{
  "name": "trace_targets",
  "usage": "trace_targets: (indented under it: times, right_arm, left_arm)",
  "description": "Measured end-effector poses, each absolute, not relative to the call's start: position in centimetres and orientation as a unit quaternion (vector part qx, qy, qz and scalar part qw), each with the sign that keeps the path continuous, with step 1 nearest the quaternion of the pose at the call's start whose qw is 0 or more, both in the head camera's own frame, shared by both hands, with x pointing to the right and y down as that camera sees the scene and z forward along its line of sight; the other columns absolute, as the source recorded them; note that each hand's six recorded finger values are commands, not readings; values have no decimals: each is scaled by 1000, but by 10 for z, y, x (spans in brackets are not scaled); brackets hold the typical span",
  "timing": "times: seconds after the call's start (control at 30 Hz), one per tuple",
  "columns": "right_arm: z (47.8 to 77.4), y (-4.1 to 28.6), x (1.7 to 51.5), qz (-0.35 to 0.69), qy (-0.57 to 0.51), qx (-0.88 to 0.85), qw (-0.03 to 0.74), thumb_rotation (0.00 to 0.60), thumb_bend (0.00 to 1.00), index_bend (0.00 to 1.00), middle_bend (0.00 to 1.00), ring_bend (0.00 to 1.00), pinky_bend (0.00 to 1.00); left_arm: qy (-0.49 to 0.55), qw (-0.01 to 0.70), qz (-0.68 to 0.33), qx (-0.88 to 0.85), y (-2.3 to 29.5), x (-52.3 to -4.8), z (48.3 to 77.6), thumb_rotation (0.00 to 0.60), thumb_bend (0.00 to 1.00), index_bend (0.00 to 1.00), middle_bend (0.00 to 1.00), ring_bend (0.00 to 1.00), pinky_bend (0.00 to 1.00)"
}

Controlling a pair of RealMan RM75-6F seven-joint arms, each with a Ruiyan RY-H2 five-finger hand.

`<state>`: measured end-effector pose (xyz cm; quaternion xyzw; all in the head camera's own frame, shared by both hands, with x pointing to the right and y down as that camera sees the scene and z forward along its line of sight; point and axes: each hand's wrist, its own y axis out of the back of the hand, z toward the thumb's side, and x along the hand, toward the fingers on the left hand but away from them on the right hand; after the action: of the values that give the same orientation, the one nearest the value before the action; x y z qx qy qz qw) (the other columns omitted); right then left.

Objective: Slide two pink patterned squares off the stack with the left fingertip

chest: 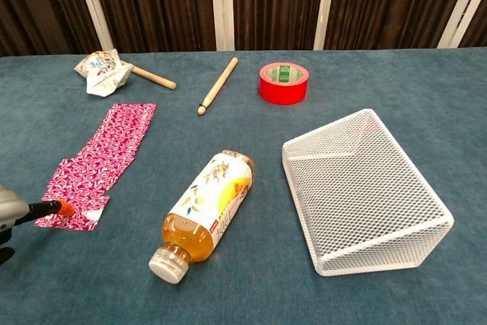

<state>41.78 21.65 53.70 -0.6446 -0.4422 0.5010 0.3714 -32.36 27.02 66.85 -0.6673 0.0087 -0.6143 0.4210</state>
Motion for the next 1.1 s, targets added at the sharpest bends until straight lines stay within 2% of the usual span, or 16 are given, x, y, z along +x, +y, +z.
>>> trace_targets:
  times: [0.6,1.1]
  right_arm:
    - [538,217,417,501,-440,-646,372,600,311,0,39,56,61]
    - [539,218,414,501,-436,-648,374,600,311,0,39,56,61]
  left_arm:
    - [13,430,-617,-659,281,-322,650,600,709,160,880,720,627]
    - [96,438,-602,-661,252,-328,616,600,709,159,880,720,627]
